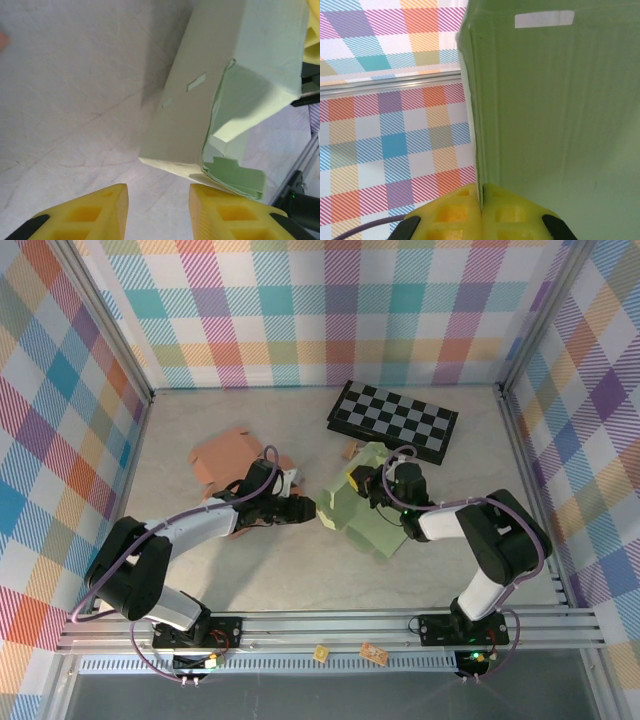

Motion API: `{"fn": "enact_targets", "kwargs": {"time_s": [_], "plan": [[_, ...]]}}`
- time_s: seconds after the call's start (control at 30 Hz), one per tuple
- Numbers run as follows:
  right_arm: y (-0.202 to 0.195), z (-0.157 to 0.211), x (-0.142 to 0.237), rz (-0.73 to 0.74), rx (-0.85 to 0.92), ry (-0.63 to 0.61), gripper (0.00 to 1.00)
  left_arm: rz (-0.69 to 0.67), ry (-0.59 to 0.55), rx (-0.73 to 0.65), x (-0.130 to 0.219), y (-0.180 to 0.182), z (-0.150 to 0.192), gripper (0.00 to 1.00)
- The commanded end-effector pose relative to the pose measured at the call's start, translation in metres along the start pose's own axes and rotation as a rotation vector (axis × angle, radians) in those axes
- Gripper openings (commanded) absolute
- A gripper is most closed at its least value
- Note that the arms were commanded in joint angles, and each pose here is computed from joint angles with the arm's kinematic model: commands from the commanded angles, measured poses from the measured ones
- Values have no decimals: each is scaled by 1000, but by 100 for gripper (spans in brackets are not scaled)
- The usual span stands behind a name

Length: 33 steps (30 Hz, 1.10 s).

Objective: Fold the paper box

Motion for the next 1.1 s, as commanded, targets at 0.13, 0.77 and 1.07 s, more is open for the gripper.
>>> {"fn": "enact_targets", "kwargs": {"time_s": [0.13, 0.77, 1.07], "plan": [[15, -10, -7, -35, -16, -28, 0, -5, -96, -58, 14, -7, -6, 37], [15, -19, -15, 9, -49, -59, 0, -265, -124, 96, 52, -16, -41, 37], [14, -18, -15, 15, -50, -51, 0, -153, -35, -32, 3, 6, -52, 32]]}}
Point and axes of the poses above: each hand's point on the last joint's axis, 136 mm out from that joint toward the fingers, its own x axis back along the fingers, its own y axis along the line the jaws close on, z = x × y, the point moved 6 cm from there along x, back along the fingers, and after that the axes turned 10 degrees about x, right-handed, at the moved point
